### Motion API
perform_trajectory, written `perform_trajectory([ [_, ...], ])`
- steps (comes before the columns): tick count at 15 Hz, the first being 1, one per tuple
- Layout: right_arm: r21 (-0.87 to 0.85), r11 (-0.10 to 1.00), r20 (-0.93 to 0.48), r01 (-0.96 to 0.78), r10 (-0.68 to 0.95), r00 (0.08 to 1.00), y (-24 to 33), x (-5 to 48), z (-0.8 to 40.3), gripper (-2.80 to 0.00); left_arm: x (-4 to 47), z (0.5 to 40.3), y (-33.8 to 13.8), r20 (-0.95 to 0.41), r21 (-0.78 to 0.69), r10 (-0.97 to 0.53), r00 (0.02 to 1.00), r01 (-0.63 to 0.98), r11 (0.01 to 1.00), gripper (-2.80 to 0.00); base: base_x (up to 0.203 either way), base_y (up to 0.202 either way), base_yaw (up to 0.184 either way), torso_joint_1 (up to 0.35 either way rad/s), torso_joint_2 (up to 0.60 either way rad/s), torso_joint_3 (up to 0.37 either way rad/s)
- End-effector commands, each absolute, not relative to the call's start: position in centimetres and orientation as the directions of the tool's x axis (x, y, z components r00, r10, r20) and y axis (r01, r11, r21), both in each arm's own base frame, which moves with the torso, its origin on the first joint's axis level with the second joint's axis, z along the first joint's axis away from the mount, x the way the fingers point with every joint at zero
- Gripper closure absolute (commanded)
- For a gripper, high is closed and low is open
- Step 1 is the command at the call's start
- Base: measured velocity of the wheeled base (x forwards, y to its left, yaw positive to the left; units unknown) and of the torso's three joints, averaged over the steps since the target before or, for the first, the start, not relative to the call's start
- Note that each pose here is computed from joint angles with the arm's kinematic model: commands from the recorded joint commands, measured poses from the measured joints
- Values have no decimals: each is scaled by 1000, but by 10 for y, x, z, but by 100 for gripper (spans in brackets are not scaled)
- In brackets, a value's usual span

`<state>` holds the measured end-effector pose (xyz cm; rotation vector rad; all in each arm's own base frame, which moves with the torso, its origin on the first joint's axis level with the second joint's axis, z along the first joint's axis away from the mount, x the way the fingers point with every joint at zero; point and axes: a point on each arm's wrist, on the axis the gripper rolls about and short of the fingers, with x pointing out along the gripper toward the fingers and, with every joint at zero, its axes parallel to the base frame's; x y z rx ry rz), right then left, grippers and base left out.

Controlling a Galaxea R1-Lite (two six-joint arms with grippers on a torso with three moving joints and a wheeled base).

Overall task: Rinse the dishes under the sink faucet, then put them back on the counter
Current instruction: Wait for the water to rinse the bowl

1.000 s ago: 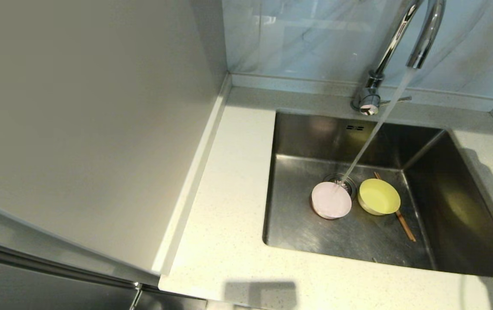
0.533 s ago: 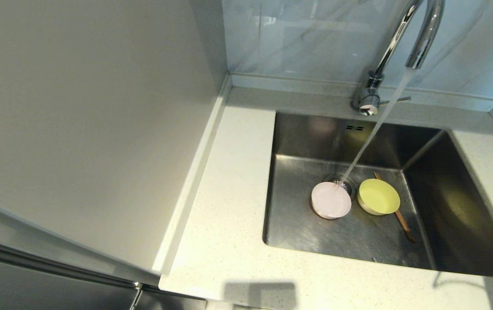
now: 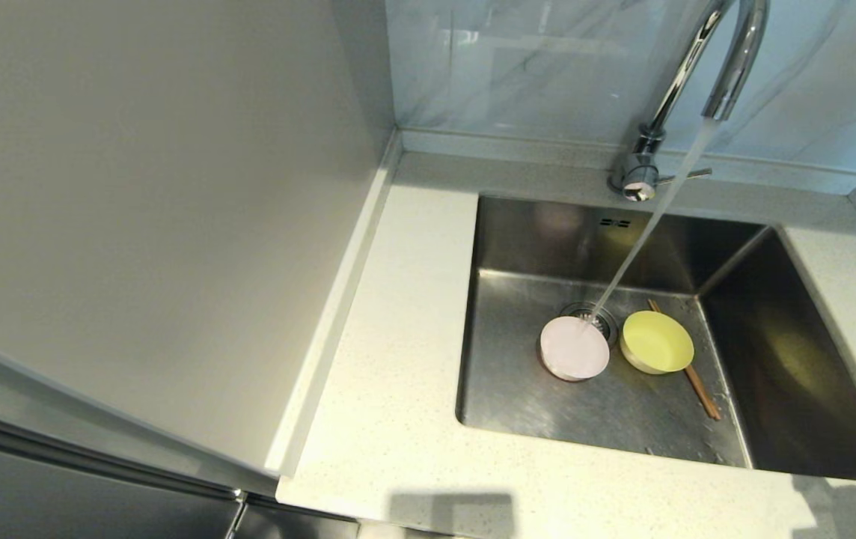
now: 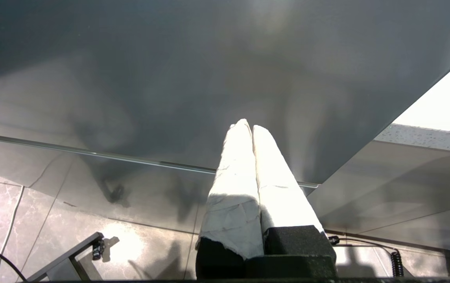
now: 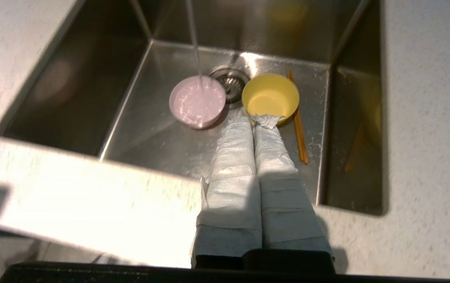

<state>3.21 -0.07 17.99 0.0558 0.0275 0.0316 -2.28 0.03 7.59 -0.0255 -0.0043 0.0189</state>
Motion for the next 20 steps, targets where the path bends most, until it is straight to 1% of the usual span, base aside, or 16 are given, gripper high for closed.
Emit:
perform_trajectory([
  [1,37,998,41,-55,53,998,2,9,156,0,-23,76,0,8,-26,20,1000,-20,999,0,0,0,0,0,0,0],
  [3,30,999,54,-20,19,998,2,0,135,0,-23,76,0,8,-26,20,1000,-20,999,0,0,0,0,0,0,0],
  [5,30,999,15,37,-37,999,1,2,122,0,-23,76,0,8,-26,20,1000,-20,999,0,0,0,0,0,0,0],
  [7,29,1000,14,7,-7,1000,1,0,116,0,-23,76,0,8,-26,20,1000,-20,999,0,0,0,0,0,0,0],
  [10,-12,1000,80,-13,14,997,0,-13,101,0,-23,76,0,8,-26,20,1000,-20,999,0,0,0,0,0,0,0],
  [13,-29,999,59,-18,20,998,0,-22,84,0,-23,76,0,8,-26,20,1000,-20,999,0,0,0,0,0,0,0],
  [14,-28,999,20,-18,18,1000,0,-23,77,0,-23,76,0,8,-26,20,1000,-20,999,0,0,0,0,0,0,0],
  [15,-23,1000,-7,-15,15,1000,0,-23,75,0,-23,76,0,8,-26,20,1000,-20,999,0,0,0,0,0,0,0],
  [20,-32,999,-18,-16,16,1000,0,-23,75,0,-23,76,0,8,-26,20,1000,-20,999,0,0,0,0,0,0,0],
])
